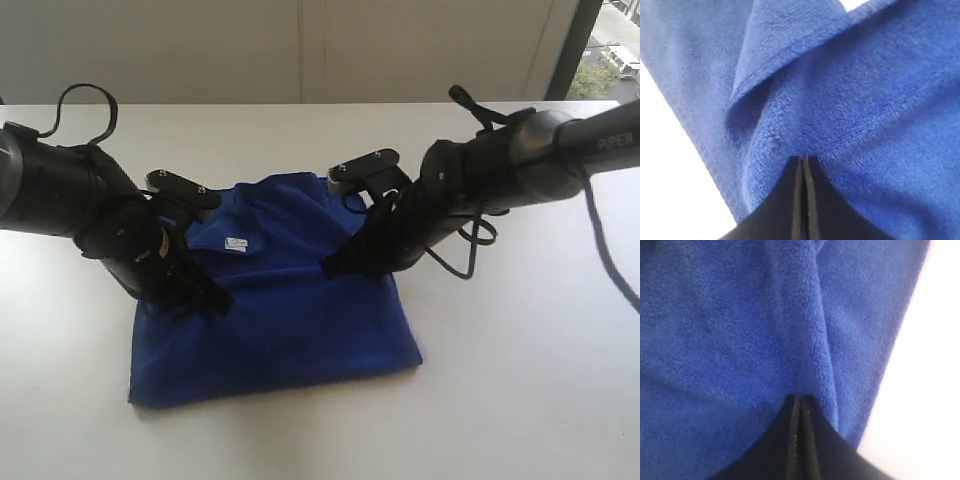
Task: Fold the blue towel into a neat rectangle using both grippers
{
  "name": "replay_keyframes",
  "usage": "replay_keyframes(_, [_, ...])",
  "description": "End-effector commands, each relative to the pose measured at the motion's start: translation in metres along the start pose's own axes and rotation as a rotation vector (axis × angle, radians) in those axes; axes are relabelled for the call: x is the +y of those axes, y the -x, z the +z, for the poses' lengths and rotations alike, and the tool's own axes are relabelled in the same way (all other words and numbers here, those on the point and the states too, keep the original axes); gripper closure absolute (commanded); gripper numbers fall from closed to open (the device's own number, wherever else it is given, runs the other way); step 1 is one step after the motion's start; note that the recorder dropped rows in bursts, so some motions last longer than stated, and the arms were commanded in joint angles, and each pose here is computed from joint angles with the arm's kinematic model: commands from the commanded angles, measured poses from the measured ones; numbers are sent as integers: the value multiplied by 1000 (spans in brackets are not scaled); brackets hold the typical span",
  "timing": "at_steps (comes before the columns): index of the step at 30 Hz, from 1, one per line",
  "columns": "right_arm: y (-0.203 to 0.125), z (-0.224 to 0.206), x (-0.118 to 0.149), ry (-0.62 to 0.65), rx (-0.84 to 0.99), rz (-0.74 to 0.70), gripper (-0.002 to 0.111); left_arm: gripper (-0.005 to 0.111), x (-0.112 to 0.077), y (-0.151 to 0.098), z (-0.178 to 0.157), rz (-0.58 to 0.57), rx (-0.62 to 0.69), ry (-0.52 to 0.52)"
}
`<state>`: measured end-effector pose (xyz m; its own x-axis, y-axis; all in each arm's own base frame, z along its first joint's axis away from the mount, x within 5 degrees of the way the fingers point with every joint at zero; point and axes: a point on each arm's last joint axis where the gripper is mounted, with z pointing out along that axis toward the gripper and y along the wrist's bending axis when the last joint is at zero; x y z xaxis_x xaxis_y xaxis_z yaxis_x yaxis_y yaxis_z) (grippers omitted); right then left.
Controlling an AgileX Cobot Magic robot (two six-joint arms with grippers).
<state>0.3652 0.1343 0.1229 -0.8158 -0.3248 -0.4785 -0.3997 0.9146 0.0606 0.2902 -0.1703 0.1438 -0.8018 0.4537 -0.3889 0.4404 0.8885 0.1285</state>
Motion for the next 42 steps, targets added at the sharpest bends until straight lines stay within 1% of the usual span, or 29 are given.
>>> replay_keyframes(1, [-32,-12,0,-27,11,60,108,107,0,1,5,17,-46,-19])
replay_keyframes(3, [-34,-24,0,-36,-29,61,108,107,0,2,3,16,-52,-20])
replay_keyframes(5, [-26,-42,2,-37,-86,57,108,107,-4,6,-7,20,-92,-33])
replay_keyframes(7, [-17,-63,3,-38,-153,52,108,107,-10,12,-27,35,-161,-52])
replay_keyframes(8, [-14,-70,4,-38,-175,50,108,107,-11,13,-34,38,-174,-52])
replay_keyframes(10, [-11,-83,5,-33,-199,49,108,107,-9,11,-49,10,-159,-33])
replay_keyframes(13, [-13,-78,6,-15,-170,90,108,107,-5,7,-50,2,-121,-9])
replay_keyframes(15, [-17,-66,9,-6,-137,100,108,107,-7,9,-46,8,-139,-22])
replay_keyframes(16, [-19,-53,12,2,-97,93,108,107,-9,10,-40,5,-146,-35])
replay_keyframes(17, [-20,-44,17,13,-67,86,108,107,-11,9,-31,-17,-129,-41])
replay_keyframes(21, [-16,-21,19,24,-34,102,108,107,-15,3,-6,-12,-66,-40])
replay_keyframes(27, [-13,-8,19,26,-14,108,108,107,-15,-6,23,-32,9,-31])
replay_keyframes(31, [-21,0,15,24,37,121,108,107,-21,-5,26,-38,-4,-54])
replay_keyframes(35, [-25,4,2,10,61,171,108,107,-28,-5,24,-47,-13,-74])
replay_keyframes(42, [-31,2,-18,-9,109,180,108,107,-39,-3,23,-90,-39,-118])
